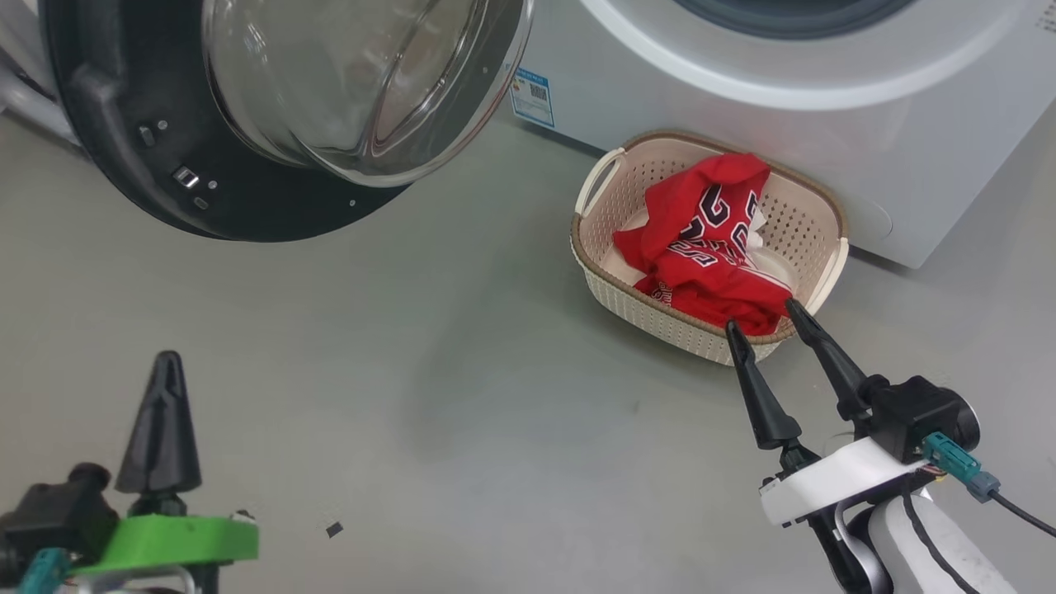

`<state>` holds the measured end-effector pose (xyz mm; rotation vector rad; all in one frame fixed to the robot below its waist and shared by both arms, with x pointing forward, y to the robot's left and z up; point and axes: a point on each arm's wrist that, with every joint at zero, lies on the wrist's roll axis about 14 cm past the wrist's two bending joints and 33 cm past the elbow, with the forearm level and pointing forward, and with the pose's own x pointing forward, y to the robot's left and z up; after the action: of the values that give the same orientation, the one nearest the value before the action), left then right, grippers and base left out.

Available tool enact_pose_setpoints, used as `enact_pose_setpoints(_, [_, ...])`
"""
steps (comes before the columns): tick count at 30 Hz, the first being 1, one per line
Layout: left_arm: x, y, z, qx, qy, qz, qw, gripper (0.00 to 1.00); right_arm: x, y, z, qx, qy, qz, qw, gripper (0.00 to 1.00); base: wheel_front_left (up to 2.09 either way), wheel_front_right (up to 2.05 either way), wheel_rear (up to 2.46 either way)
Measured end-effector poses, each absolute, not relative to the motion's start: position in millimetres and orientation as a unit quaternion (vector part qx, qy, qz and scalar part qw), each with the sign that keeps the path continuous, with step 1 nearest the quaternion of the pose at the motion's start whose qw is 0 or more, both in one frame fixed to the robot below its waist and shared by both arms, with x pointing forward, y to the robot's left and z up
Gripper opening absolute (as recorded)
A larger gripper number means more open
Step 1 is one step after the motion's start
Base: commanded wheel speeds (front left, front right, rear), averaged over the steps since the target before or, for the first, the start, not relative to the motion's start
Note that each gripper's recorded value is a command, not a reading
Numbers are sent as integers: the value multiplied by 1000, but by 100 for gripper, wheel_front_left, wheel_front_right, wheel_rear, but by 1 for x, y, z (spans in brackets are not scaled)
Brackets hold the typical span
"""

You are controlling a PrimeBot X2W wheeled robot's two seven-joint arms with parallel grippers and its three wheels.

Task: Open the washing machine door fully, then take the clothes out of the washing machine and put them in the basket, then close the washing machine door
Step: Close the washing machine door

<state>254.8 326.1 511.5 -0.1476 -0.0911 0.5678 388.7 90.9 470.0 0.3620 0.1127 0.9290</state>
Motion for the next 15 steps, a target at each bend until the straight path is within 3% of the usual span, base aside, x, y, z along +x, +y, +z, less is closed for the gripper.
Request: enact_pose_setpoints(15, [281, 435, 600, -9, -157, 347, 924, 0, 420, 67, 439, 162, 68, 424, 889, 100, 0, 0, 0])
